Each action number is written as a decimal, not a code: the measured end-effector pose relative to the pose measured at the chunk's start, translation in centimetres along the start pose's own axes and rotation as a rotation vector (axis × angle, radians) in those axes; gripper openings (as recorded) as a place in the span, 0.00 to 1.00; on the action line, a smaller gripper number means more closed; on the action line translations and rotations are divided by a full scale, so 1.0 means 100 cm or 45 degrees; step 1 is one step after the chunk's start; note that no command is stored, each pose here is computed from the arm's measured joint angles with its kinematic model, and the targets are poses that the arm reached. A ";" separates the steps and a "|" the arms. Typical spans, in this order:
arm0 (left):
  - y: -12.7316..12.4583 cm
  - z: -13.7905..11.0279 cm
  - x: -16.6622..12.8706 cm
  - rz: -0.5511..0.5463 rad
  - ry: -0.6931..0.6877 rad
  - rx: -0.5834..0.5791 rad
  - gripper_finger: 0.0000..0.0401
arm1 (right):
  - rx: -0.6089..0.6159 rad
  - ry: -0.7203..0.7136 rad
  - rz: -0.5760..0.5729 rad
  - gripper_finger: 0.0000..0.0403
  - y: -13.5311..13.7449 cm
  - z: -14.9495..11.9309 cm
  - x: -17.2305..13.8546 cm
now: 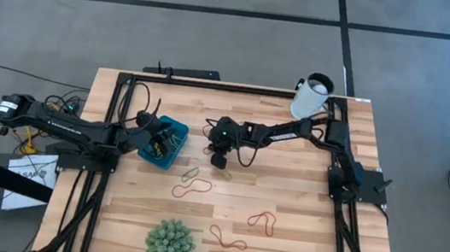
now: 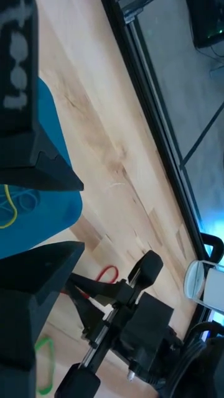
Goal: Pick and place items into bin
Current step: Put the red rubber band into the blue bin
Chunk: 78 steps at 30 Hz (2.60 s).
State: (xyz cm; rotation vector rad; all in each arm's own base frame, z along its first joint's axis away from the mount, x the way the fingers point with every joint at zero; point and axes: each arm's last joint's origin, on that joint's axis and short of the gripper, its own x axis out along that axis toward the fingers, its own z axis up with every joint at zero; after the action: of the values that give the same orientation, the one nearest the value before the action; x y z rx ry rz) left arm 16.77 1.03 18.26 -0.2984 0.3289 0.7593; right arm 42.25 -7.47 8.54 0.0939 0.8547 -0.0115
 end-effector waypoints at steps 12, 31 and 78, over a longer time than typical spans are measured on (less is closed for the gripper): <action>0.000 0.000 0.000 0.002 0.003 -0.004 0.32 | -0.034 -0.191 -0.006 0.00 0.004 0.022 -0.017; 0.008 0.008 -0.002 0.374 -0.239 -0.047 0.31 | -0.344 -0.771 -0.052 0.00 0.047 0.141 -0.094; 0.054 0.063 -0.030 0.672 -0.337 0.051 0.26 | -0.100 -0.439 -0.044 0.08 -0.010 0.139 0.024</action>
State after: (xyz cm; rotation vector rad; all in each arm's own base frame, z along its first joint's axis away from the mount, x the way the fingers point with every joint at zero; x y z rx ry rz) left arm 12.05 5.31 24.39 -0.0670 0.1701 1.2957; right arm 54.26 -9.66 15.73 0.0025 0.5113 -0.0263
